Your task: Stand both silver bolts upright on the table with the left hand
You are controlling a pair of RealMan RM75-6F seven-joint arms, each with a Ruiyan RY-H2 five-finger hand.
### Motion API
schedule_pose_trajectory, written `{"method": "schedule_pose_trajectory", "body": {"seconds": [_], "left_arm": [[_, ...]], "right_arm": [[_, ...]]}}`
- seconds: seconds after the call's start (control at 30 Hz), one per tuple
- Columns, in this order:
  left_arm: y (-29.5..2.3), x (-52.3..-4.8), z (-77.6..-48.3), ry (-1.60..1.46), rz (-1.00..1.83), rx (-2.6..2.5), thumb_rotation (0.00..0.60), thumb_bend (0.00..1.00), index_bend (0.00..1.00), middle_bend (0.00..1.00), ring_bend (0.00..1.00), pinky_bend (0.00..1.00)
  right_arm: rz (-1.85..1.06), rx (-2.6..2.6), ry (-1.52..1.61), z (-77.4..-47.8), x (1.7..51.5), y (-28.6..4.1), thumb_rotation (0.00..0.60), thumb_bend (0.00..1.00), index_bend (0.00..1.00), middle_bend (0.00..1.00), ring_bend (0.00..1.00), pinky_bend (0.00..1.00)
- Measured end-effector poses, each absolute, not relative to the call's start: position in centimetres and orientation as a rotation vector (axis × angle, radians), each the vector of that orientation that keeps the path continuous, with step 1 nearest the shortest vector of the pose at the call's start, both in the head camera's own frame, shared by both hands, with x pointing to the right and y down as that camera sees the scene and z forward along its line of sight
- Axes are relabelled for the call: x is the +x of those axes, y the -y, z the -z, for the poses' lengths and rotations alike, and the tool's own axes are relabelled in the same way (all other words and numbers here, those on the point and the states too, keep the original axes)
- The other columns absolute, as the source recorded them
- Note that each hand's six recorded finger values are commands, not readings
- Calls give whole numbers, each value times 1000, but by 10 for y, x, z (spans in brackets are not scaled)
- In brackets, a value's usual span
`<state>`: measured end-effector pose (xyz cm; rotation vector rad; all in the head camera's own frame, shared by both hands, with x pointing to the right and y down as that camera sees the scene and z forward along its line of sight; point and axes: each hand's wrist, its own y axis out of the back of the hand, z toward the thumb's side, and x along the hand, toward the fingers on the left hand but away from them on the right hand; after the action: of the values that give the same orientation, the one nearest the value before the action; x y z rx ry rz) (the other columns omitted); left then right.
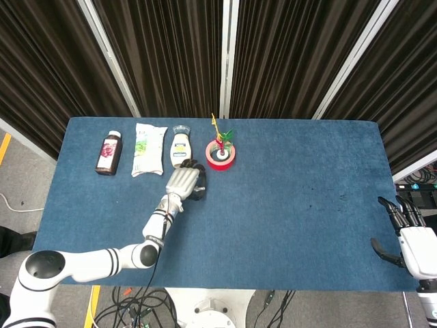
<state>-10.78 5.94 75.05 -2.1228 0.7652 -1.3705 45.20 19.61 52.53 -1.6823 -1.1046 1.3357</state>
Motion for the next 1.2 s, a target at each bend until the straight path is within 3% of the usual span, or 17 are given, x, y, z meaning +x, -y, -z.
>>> {"method": "schedule_pose_trajectory", "body": {"seconds": [1.2], "left_arm": [[-50, -133, -748, -857, 1383, -2095, 600, 386, 479, 217, 52, 0]], "right_arm": [[-1322, -1684, 1101, -522, 449, -198, 600, 228, 60, 159, 0, 0]]}}
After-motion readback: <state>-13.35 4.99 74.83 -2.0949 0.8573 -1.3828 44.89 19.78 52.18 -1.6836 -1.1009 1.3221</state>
